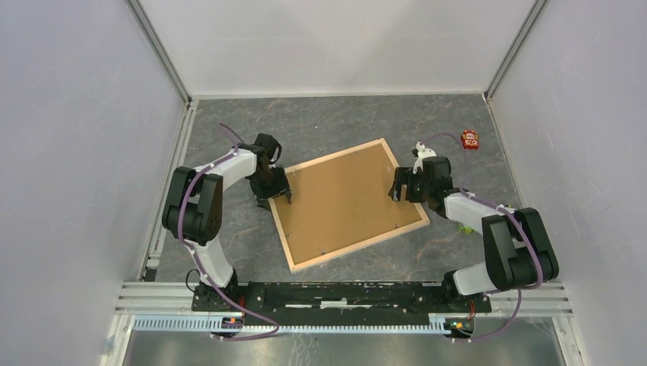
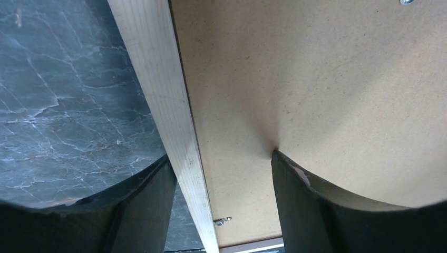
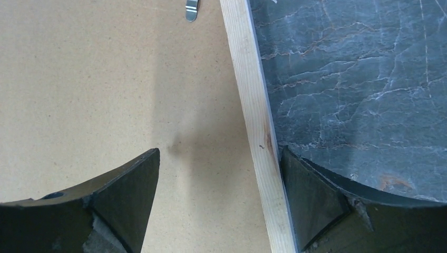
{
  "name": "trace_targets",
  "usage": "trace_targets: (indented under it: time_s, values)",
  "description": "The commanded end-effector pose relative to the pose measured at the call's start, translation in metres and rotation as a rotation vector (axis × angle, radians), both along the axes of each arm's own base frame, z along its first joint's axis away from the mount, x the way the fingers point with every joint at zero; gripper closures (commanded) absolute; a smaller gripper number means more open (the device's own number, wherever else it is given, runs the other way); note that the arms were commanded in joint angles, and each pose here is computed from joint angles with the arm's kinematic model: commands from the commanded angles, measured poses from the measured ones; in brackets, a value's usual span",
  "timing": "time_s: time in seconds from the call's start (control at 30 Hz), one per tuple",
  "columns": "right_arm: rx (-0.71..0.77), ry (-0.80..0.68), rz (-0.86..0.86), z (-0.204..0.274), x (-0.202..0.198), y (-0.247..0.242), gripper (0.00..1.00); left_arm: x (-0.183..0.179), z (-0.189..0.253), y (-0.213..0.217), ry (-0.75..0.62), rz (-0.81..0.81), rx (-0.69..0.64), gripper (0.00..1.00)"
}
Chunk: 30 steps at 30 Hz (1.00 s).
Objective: Put the photo into the frame
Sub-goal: Adjust the photo frame at the center of the board, then install the photo frame at the center of the board.
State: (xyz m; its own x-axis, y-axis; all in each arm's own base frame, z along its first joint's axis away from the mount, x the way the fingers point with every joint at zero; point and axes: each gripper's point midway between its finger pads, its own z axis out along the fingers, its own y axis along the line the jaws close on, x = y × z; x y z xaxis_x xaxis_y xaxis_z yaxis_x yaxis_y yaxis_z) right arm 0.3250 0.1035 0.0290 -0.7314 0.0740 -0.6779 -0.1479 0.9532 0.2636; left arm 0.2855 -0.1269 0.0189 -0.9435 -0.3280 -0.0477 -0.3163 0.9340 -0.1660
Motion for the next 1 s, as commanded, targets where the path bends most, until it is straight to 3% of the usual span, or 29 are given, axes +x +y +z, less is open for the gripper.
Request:
trace_targets:
  time_s: [0.0, 0.4, 0.8, 0.97]
  values:
    - [-0.045, 0.005, -0.044, 0.011, 0.016, -0.003, 0.09, 0.031, 0.003, 0.005, -0.119, -0.078, 0.033, 0.29]
    - [-0.102, 0.030, -0.127, 0.004, 0.085, -0.002, 0.13, 0.029, -0.005, 0.010, -0.118, -0.097, 0.057, 0.30]
    - [-0.164, 0.023, -0.122, -0.002, 0.094, -0.004, 0.29, 0.031, -0.004, 0.004, -0.123, -0.092, 0.027, 0.32]
    - [-0.178, 0.029, -0.101, -0.006, 0.096, 0.002, 0.28, 0.031, -0.003, 0.003, -0.122, -0.094, 0.018, 0.33]
